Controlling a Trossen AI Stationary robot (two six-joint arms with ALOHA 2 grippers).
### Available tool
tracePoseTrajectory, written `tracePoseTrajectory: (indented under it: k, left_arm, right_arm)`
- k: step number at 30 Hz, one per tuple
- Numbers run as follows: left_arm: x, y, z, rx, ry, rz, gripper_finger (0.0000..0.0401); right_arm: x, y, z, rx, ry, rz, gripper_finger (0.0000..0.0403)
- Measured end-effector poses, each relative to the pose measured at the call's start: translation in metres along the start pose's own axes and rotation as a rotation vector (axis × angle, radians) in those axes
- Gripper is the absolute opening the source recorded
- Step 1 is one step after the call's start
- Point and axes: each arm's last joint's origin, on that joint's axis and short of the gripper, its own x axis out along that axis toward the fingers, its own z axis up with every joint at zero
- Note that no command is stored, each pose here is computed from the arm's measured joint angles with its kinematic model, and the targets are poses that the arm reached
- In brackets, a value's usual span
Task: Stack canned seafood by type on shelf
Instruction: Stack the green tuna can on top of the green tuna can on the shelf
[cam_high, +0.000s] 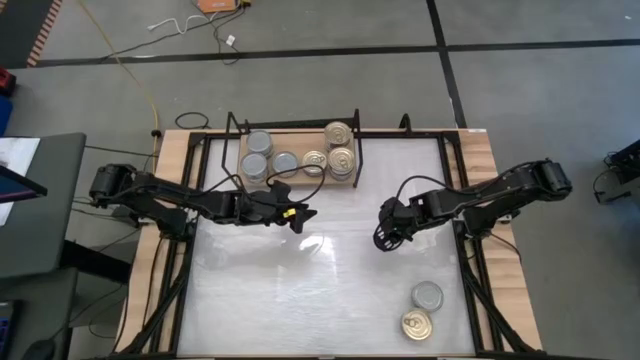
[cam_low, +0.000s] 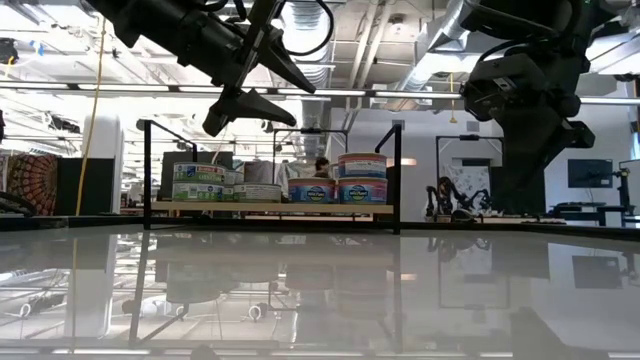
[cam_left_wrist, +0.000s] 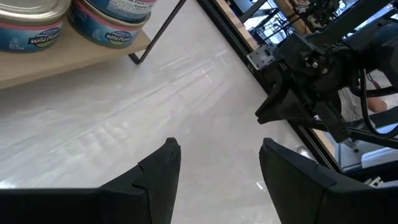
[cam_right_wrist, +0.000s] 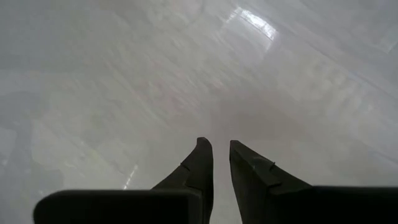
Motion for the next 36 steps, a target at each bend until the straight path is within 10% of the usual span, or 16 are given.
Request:
tracePoseTrajectory:
  k: [28, 36]
  left_arm:
    - [-0.0012, 0.0029, -0.0083, -0.140, 0.102, 0.020, 0.0209]
    - [-0.0096, -0.0035, -0.0048, -0.020, 0.167, -0.077, 0.0209]
  right_arm:
    - [0.0000, 0.0002, -0.0002, -0.049, 0.001, 0.002, 0.0079]
    - [-0.0056, 0.0001, -0.0048, -0.041, 0.023, 0.020, 0.0079]
